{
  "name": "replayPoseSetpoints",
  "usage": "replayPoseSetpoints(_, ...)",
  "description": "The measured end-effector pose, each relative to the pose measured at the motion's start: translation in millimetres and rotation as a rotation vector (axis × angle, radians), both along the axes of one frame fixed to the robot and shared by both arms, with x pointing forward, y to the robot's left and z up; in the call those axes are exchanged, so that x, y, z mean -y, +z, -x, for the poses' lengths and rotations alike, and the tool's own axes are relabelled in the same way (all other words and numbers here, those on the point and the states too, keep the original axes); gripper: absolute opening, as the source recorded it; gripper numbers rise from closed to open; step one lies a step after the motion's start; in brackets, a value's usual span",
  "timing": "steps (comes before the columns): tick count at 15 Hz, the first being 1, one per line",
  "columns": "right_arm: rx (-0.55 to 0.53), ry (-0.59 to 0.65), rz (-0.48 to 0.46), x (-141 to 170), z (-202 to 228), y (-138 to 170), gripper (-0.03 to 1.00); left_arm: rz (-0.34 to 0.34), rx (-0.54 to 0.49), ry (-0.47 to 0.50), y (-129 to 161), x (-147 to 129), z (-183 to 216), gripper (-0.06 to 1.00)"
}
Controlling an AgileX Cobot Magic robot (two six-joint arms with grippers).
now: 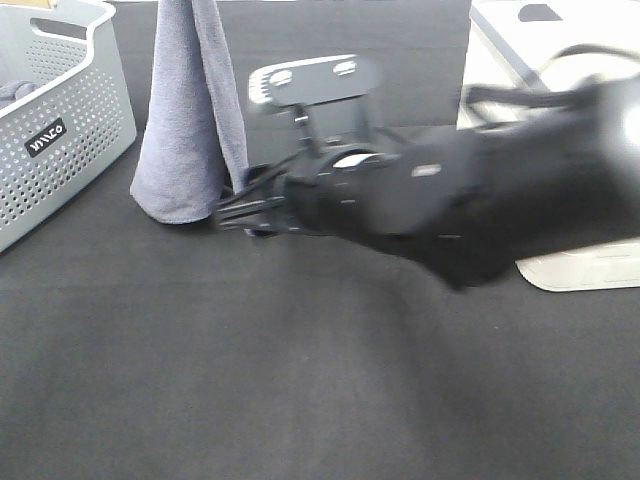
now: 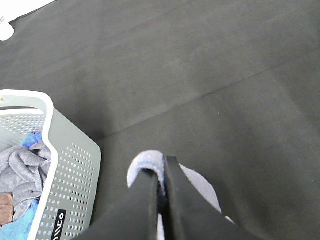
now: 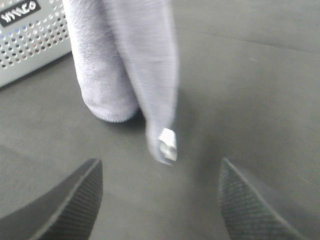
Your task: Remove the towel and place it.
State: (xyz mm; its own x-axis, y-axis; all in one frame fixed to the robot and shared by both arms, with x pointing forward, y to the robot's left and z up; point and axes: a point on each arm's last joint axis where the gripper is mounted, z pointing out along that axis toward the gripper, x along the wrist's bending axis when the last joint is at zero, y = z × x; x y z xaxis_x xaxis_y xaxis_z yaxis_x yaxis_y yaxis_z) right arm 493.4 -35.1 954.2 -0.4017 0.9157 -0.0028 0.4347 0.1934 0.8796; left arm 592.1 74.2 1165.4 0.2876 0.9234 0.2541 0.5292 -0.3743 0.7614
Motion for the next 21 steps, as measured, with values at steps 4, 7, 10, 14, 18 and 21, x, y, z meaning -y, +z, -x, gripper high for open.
replayPoseSetpoints(4, -0.021, 0.007, 0.015, -43.6, -33.0, -43.7, 0.66, -0.004, 0.002, -0.005, 0.1, 0.1, -0.1, 0.00)
replayPoseSetpoints(7, 0.015, -0.025, 0.047, -49.2, -42.8, -65.6, 0.66, -0.004, 0.002, -0.005, 0.1, 0.1, -0.1, 0.00)
replayPoseSetpoints(10, 0.060, -0.065, 0.067, -45.2, -47.5, -71.8, 0.66, -0.005, 0.002, -0.005, 0.1, 0.1, -0.1, 0.00)
replayPoseSetpoints(14, 0.041, -0.027, 0.050, -32.2, -66.2, -81.2, 0.66, -0.004, 0.001, -0.005, 0.1, 0.2, 0.0, 0.00)
replayPoseSetpoints(18, 0.100, 0.050, 0.087, -35.5, -67.5, -106.1, 0.65, 0.004, -0.005, -0.007, -0.3, 0.7, 0.3, 0.00)
replayPoseSetpoints(21, 0.169, 0.021, 0.103, -32.3, -70.1, -120.0, 0.64, 0.007, -0.007, -0.007, -0.5, 0.9, 0.4, 0.00)
